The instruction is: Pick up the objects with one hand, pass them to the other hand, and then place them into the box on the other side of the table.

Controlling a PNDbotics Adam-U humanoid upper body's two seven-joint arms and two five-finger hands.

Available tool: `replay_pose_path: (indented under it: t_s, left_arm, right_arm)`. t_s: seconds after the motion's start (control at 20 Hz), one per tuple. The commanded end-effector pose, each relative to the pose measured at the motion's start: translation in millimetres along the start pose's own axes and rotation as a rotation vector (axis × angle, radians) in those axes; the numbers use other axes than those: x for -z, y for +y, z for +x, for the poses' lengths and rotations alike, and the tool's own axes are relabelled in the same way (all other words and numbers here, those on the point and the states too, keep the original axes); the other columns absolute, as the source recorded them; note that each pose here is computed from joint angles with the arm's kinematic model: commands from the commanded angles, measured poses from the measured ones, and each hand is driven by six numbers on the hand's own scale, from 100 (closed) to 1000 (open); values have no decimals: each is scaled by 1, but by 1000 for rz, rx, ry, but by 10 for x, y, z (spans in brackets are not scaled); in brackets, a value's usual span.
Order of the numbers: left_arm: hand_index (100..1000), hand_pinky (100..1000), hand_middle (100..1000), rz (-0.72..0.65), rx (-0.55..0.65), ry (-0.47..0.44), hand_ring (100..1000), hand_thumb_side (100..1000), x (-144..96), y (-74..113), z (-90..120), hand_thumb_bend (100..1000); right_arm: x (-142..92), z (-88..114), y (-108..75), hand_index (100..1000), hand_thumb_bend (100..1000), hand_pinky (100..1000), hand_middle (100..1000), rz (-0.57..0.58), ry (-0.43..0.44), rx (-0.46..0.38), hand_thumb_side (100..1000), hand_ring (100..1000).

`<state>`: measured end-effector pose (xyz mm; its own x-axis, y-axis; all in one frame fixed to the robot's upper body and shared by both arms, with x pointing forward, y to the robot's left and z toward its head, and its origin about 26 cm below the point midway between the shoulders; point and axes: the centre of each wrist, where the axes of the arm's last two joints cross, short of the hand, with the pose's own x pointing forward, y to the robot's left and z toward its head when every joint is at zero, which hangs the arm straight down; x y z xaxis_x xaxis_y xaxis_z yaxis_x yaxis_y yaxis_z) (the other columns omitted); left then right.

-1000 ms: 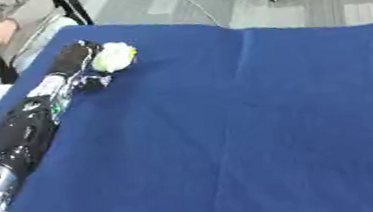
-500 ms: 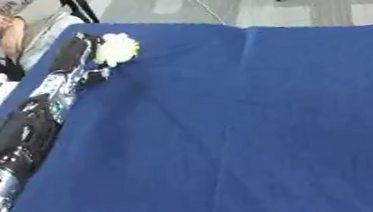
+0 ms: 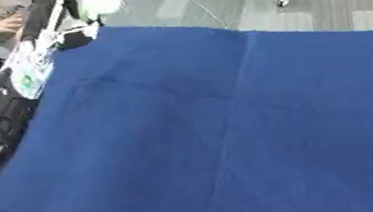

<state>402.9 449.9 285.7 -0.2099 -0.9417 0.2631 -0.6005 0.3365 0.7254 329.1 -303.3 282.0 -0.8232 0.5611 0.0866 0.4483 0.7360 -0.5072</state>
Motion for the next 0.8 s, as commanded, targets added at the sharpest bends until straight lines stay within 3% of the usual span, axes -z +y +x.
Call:
replay_pose_path:
  t_s: [0.05,0.1,0.15,0.45,0.8]
  left_arm:
    - [472,654,309,56,-101,-57,410,310,93,406,154,100]
    - [472,654,308,54,-145,-76,410,367,84,447,208,100]
    - [471,654,308,49,-185,-97,410,334,69,483,264,100]
    - [472,659,308,-66,-386,-267,411,372,-139,516,684,100]
    - [476,672,309,-328,-410,-490,415,356,-451,282,1191,100]
  right_arm:
    - [44,11,-74,1000,100,898,752,-2,-14,-13,311,884]
    - [46,17,-73,1000,100,898,753,0,-17,-11,312,884]
    - [51,26,-70,1000,100,898,750,2,-22,-8,303,881]
    - [104,134,16,1000,100,893,749,49,-83,29,259,873]
    - [198,368,210,1000,100,880,755,167,-225,104,174,865]
